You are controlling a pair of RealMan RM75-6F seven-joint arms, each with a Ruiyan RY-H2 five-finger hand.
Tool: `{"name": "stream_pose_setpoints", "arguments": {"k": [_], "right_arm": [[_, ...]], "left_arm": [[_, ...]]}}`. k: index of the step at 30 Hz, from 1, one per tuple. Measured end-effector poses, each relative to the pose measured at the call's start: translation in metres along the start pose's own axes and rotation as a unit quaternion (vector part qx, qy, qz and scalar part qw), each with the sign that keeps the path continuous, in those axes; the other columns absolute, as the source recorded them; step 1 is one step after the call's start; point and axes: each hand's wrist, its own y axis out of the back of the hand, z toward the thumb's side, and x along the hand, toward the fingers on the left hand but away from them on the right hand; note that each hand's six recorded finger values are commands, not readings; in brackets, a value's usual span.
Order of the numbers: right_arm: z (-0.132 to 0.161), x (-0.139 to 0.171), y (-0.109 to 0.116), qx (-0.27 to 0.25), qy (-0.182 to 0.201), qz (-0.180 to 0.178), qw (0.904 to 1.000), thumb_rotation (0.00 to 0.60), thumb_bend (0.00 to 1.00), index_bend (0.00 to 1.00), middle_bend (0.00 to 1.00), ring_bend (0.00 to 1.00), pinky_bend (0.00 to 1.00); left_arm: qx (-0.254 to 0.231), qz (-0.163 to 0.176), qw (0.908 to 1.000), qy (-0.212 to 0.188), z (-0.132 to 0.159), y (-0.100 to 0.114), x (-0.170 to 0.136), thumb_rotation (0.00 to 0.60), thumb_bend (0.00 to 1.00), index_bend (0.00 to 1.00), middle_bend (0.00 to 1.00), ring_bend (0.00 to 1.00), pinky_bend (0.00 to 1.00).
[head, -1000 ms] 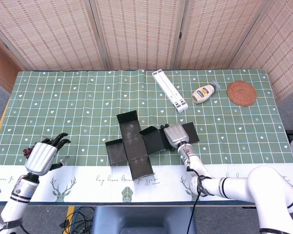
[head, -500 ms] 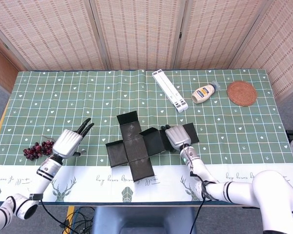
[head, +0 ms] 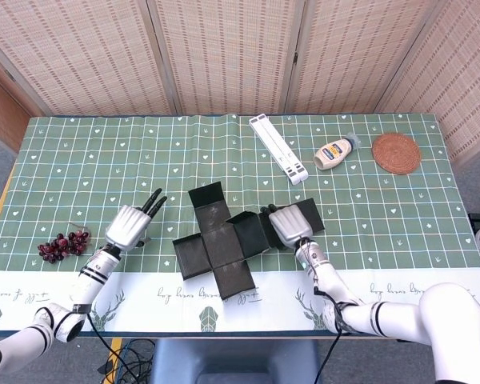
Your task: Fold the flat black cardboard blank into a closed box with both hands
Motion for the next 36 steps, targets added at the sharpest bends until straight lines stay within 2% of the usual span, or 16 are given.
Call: {"name": "stream_pose_setpoints", "arguments": {"k": [15, 29, 36], "right_arm": [[0.006, 0.0, 0.007, -0.008, 0.011, -0.041, 0.9991, 0.6, 0.21, 0.26, 0.36, 0.82, 1.0], [0.011, -0.001, 0.005, -0.013, 0.018, -0.049, 0.9985, 0.6, 0.23, 0.26, 0.36, 0.82, 1.0], [0.017, -0.002, 0.004, -0.027, 0.023, -0.043, 0.9984, 0.6, 0.23, 0.26, 0.37, 0.82, 1.0]], "left_arm": [[-0.02, 0.013, 0.9992, -0.033, 0.031, 0.0, 0.008, 0.6, 0.08, 0.0, 0.0, 0.66, 0.87], [-0.038, 0.009, 0.9982, -0.046, 0.044, -0.003, 0.012, 0.6, 0.08, 0.0, 0.0, 0.66, 0.87], [-0.073, 0.013, 0.9954, -0.06, 0.054, 0.001, 0.009, 0.6, 0.08, 0.0, 0.0, 0.65, 0.87]]}}
